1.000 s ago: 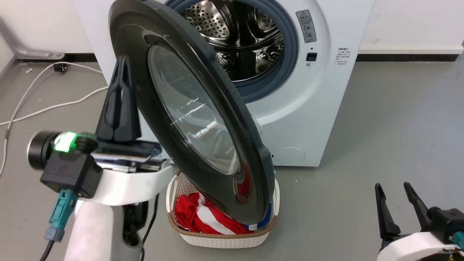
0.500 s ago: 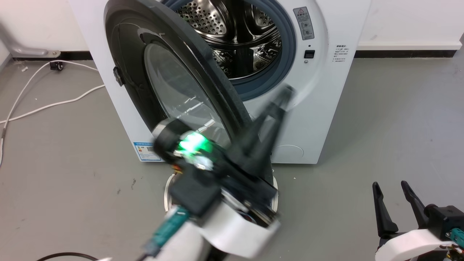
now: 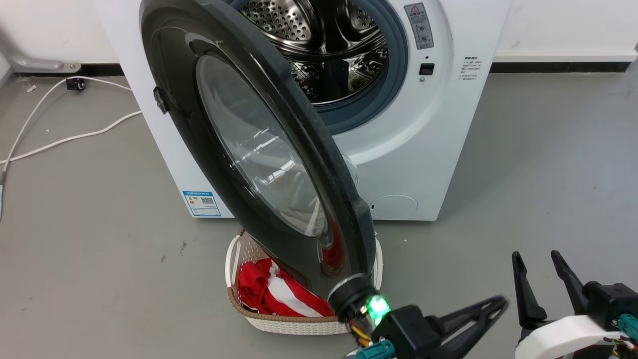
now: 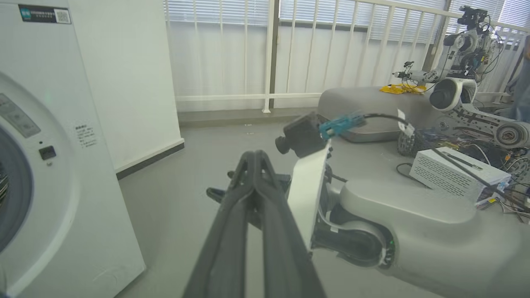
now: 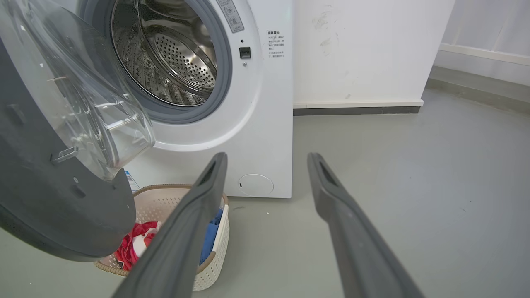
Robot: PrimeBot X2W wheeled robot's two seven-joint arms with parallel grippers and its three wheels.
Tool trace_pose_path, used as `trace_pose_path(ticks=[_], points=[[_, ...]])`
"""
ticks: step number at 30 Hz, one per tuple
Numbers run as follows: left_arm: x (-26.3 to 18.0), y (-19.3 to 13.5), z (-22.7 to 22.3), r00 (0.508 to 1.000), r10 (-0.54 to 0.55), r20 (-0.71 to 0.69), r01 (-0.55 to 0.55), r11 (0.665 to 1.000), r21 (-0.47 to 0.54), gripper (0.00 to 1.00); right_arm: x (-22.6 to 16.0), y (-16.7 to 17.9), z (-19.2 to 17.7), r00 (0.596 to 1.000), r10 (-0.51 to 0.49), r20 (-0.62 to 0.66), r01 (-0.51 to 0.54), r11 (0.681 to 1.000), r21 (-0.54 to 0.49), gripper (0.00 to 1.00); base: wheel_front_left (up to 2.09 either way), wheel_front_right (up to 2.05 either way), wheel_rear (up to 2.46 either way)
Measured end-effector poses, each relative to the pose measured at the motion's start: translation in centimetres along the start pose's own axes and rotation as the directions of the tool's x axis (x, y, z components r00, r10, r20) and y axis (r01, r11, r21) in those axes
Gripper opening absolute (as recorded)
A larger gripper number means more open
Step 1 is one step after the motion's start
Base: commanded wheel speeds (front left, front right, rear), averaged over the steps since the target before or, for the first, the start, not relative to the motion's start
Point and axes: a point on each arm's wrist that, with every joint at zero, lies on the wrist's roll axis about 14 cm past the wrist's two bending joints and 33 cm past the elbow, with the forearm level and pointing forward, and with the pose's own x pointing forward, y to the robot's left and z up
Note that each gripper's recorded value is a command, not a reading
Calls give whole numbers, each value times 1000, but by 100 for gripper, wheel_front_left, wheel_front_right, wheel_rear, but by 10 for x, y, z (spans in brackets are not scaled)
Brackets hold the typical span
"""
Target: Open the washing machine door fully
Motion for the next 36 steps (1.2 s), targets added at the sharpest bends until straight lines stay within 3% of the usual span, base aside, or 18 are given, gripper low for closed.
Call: trace_pose_path(ticks=[7,19,36], points=[[-13,21,-59,980,89,-179,-98,994,-42,0,3,1,0,1000,0,4,0,1000,5,100,0,0,0],[-14,102,-61,932,332,-146,-333,943,17,0,-1,-1,-4,1000,-16,-3,16,1000,21,100,0,0,0],[-36,122,-79,881,437,-181,-446,895,-12,0,-2,3,1,1000,-10,1,10,1000,25,100,0,0,0]])
